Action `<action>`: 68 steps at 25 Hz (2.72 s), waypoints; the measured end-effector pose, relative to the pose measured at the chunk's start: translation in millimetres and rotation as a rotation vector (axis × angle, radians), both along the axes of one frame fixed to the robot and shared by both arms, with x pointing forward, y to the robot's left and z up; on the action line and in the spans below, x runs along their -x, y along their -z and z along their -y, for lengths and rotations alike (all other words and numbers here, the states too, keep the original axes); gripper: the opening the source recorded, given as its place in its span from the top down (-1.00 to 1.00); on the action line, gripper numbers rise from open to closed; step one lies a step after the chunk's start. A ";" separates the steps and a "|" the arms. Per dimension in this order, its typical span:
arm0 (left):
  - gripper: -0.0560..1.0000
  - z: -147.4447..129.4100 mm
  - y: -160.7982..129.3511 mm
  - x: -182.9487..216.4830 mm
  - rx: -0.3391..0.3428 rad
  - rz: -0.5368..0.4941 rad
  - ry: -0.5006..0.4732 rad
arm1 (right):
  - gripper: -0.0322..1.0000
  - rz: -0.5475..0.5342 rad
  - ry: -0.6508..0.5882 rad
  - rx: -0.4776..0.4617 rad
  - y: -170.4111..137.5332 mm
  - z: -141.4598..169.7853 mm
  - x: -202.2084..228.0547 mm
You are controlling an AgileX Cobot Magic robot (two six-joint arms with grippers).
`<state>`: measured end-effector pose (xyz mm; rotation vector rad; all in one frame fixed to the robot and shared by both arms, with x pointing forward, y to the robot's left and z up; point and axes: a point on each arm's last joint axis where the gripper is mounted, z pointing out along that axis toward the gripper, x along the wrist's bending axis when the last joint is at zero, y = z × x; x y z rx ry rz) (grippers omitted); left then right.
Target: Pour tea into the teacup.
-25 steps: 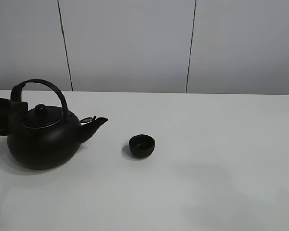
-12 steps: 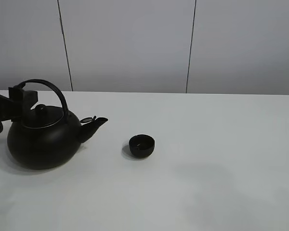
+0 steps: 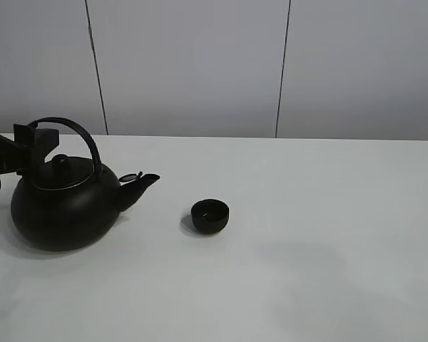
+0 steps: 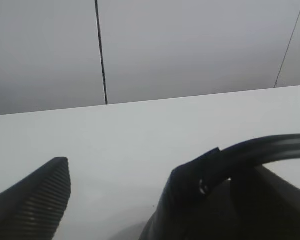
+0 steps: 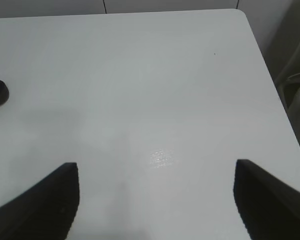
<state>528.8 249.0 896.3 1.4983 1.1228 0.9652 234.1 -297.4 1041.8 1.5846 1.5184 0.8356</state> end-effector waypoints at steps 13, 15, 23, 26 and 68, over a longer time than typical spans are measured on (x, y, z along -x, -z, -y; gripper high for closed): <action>-0.03 2.2 1.7 0.9 -0.012 -0.017 0.028 | -0.18 0.001 0.000 0.000 -0.1 0.0 0.0; -0.02 2.9 2.8 1.4 -0.017 -0.028 0.037 | -0.18 0.001 0.000 0.000 -0.1 0.0 0.0; 0.01 3.5 5.1 2.1 -0.026 -0.053 0.047 | -0.18 0.001 0.000 0.000 -0.1 0.0 0.0; 0.17 3.5 5.7 2.3 -0.028 -0.060 0.047 | -0.18 0.001 0.000 0.000 -0.1 0.0 0.0; 0.67 34.0 -24.7 -18.4 -0.123 -0.042 0.201 | -0.18 0.001 0.000 0.000 -0.1 0.0 -0.1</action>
